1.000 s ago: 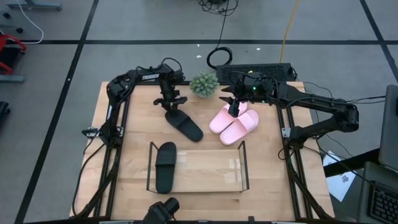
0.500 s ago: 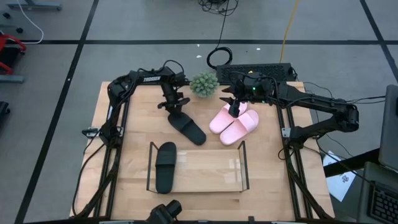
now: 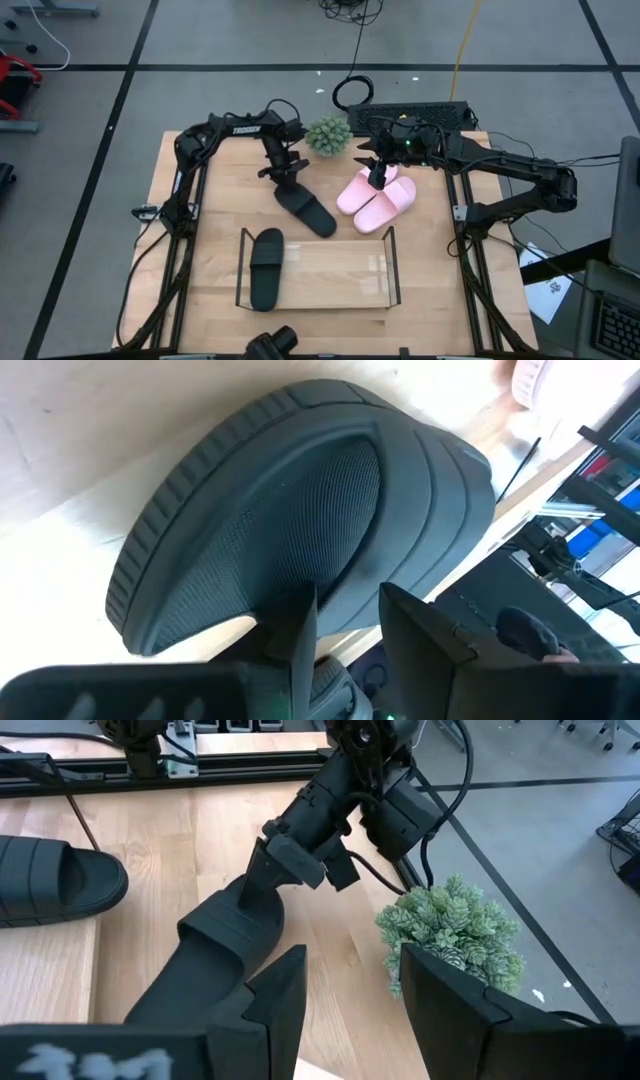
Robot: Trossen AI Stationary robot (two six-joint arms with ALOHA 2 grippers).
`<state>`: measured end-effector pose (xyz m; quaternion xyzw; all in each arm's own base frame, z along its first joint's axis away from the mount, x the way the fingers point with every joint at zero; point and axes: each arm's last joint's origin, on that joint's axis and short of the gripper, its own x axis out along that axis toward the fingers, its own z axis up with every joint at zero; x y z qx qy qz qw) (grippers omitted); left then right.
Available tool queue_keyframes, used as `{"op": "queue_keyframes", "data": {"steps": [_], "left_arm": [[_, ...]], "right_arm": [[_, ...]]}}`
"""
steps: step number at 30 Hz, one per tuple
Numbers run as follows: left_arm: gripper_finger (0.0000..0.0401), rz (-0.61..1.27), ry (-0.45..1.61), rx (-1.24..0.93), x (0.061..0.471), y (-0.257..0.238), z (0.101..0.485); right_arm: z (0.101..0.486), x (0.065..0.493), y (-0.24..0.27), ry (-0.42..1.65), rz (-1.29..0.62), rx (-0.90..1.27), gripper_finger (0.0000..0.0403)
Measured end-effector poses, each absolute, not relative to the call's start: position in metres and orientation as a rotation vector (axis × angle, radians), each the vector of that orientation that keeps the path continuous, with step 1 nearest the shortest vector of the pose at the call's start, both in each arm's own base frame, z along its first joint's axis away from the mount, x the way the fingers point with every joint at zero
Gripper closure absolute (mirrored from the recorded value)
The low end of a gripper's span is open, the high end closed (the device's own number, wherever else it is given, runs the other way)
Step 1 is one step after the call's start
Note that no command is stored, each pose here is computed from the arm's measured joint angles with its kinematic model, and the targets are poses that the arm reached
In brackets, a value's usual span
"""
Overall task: Pick and place slides into the shelf
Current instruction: Put the black slipper on the shelf
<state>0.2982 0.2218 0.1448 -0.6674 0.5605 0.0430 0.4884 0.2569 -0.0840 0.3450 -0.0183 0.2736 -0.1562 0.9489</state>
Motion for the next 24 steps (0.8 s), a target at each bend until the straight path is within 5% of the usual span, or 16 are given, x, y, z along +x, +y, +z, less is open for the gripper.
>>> {"op": "queue_keyframes", "data": {"steps": [24], "left_arm": [[0.0291, 0.055, 1.332, -1.527, 0.321, 0.206, 0.143]], "right_arm": [[0.345, 0.257, -0.084, 0.553, -0.323, -0.02, 0.025]]}}
